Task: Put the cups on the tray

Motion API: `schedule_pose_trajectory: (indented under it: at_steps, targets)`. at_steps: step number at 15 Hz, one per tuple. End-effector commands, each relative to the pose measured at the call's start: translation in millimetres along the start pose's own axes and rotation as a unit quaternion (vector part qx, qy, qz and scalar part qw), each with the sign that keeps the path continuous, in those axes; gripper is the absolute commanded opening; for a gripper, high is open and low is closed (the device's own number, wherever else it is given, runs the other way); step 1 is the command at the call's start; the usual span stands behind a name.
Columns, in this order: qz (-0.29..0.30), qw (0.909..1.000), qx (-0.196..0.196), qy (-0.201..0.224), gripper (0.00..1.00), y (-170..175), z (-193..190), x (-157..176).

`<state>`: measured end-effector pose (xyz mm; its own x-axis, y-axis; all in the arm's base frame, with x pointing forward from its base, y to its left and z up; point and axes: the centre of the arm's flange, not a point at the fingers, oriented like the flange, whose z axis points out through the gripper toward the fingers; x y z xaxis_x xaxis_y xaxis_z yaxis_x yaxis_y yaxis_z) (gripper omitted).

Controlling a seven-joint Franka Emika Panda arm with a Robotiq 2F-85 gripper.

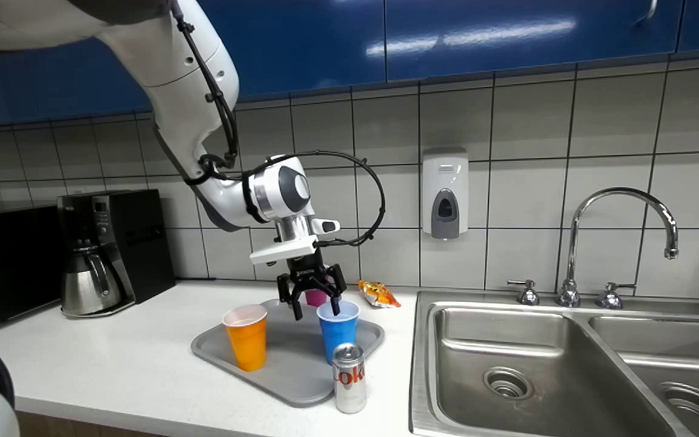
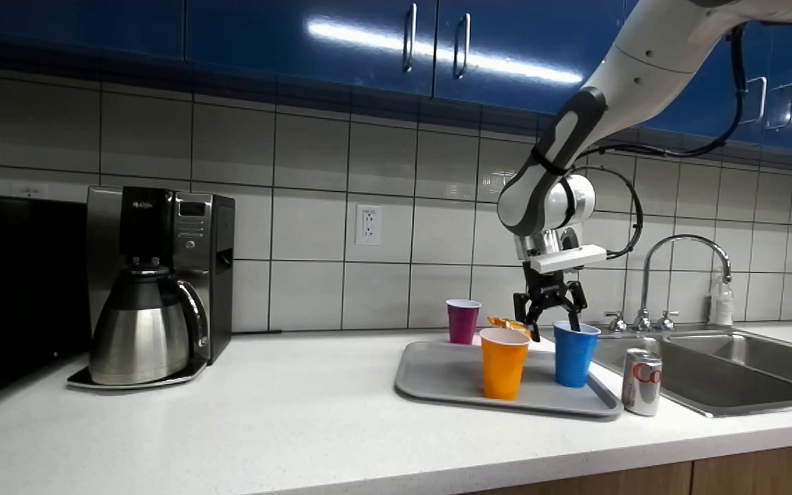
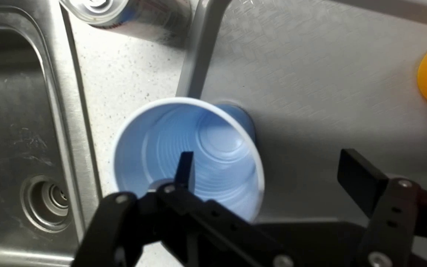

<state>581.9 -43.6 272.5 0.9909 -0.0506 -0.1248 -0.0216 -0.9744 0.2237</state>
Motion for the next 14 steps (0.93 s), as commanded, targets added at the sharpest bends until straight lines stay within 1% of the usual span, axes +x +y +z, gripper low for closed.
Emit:
schedule_pose_trajectory:
  at_steps: [1, 10, 14]
  targets:
    - [0.006, 1.0, -0.005, 0.002, 1.0, 3.8, -19.6, 4.5]
    - [0.011, 0.9992, 0.001, 0.038, 1.0, 7.1, -54.0, 23.2]
    - [0.021, 0.9984, 0.012, 0.052, 1.0, 6.4, -61.6, 33.2]
